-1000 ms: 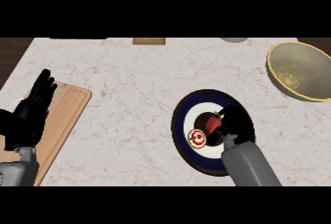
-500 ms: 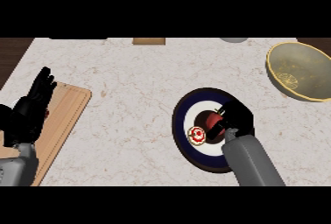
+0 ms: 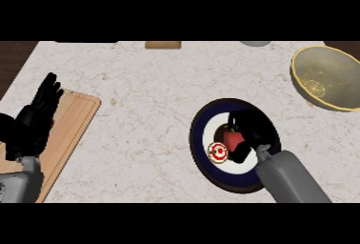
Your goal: Pick the bell pepper from the plate and place it in the bowl
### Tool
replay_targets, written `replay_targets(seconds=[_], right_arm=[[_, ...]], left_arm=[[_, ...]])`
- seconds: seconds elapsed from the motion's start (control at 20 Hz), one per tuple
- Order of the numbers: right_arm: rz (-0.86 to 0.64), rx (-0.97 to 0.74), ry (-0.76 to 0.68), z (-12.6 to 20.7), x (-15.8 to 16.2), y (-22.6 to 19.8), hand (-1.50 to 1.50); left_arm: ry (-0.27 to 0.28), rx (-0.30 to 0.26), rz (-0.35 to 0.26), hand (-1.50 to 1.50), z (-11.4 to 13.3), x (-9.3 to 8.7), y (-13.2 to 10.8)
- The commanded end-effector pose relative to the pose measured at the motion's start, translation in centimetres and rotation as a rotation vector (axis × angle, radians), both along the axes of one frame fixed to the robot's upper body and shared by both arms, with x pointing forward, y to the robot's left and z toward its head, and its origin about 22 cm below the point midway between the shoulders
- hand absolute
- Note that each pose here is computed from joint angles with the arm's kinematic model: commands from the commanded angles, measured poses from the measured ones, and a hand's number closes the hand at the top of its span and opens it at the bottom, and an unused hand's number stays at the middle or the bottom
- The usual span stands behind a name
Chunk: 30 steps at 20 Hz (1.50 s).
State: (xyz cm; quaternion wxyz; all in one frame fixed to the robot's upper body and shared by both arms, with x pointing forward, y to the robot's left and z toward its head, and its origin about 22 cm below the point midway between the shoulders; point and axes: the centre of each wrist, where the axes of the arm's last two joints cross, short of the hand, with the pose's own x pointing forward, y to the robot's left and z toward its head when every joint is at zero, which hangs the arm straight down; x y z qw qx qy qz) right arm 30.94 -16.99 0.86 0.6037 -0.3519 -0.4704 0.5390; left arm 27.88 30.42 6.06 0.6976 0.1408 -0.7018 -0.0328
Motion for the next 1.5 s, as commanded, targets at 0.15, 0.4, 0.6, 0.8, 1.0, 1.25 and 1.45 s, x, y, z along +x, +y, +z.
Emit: replay_targets(seconds=[0.15, 0.4, 0.6, 0.8, 1.0, 1.25, 1.45], right_arm=[[0.363, -0.010, -0.167, 6.2, -1.4, -8.3, 1.50], [0.253, 0.127, -0.519, 15.2, -1.1, -11.1, 1.50], [0.173, 0.240, -0.574, 19.3, -2.3, -15.9, 1.50], [0.088, 0.286, -0.607, 21.0, -2.9, -17.9, 1.50], [0.023, 0.309, -0.573, 21.7, -0.3, -20.7, 1.50], [0.027, 0.429, -0.528, 19.7, 3.4, -22.9, 1.50], [0.013, 0.403, -0.530, 18.1, 6.3, -24.1, 1.50]], left_arm=[[0.006, 0.012, 0.042, 0.00, 0.1, -0.3, 1.4], [0.014, 0.009, 0.040, 0.00, -0.2, -0.7, 1.4], [0.003, 0.009, 0.046, 0.00, -0.6, -0.3, -0.1], [-0.010, 0.013, 0.011, 0.00, -1.4, -0.8, 1.2], [-0.013, 0.017, 0.010, 0.00, -0.7, -0.3, -0.6], [-0.007, 0.013, -0.008, 0.00, -0.4, -0.1, -0.5], [-0.017, 0.005, -0.010, 0.00, -1.0, -0.9, -0.5]])
